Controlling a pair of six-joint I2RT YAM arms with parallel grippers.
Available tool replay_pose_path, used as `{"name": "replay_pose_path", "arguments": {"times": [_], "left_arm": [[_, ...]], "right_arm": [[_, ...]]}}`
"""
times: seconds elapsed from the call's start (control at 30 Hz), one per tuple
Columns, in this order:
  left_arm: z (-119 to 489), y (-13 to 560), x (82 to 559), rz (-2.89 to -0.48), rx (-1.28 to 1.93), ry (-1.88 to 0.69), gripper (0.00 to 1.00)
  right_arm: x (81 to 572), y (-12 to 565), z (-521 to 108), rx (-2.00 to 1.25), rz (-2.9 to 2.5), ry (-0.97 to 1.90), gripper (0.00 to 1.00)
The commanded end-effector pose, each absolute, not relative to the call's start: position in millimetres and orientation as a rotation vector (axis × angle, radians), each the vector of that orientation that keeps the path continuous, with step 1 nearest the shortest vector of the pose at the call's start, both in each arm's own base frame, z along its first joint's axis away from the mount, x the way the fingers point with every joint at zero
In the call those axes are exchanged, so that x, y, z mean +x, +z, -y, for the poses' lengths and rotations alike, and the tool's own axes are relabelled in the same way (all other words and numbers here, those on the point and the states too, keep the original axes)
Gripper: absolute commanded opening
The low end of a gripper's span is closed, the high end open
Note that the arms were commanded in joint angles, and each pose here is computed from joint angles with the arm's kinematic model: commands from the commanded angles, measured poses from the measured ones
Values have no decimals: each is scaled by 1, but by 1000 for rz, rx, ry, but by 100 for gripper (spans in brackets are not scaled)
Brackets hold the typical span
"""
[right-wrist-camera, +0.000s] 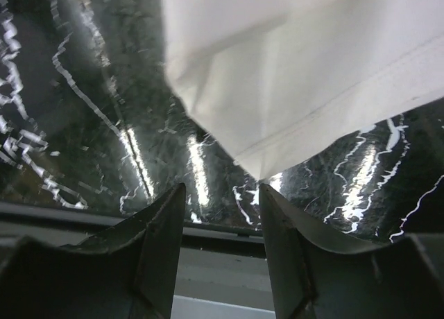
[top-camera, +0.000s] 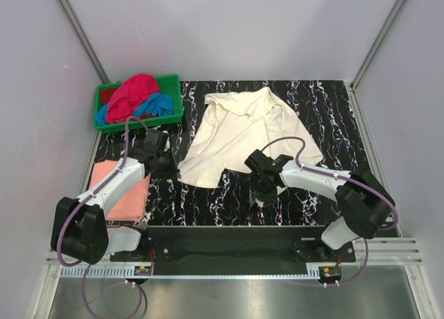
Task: Fold and stack the t-shirts
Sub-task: Flatten the tshirt out
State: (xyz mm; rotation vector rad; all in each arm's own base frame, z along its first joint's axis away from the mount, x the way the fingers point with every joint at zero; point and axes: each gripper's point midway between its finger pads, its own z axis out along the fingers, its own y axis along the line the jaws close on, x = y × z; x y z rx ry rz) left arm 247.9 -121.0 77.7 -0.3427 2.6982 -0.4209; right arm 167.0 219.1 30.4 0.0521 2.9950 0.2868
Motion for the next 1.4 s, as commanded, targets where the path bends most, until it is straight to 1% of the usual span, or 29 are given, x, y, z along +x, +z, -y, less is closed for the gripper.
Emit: {"name": "replay_pose_path", "arguments": {"times": [0.0,0.1,0.33,0.5,0.63,0.77,0.83,0.87,0.97,1.0,1.03,1.2,1.37], "left_arm": [[126,89,255,-2639,-330,-471,0],[128,88,254,-2639,-333,-485,0],[127,83,248,-2660,-317,-484,0],[126,83,247,-2668,-306,-477,0],[127,85,246,-2664,-298,-489,0],[128,88,245,-2664,-290,-494,0],[127,89,245,-2657,-285,-494,0],[127,89,245,-2656,-286,-496,0],[128,90,244,-2657,-283,-501,0],[129,91,245,-2653,-281,-506,0],[128,92,245,-2650,-279,-505,0],[127,101,248,-2627,-267,-501,0],[127,101,247,-2622,-258,-505,0]], "right_arm": [[176,25,-208,206,-2922,188,55],[178,20,-199,275,-2890,143,58],[179,3,-200,398,-2880,126,56],[176,-8,-197,452,-2891,97,51],[181,-11,-192,482,-2857,49,44],[183,-14,-189,495,-2854,21,40],[184,-16,-188,486,-2857,16,37],[185,-17,-186,488,-2856,8,29],[189,-17,-179,457,-2844,-20,13],[192,-13,-178,427,-2835,-18,6],[195,-10,-175,412,-2820,-37,0],[204,19,-173,348,-2757,-2,0],[199,49,-170,351,-2725,63,0]]}}
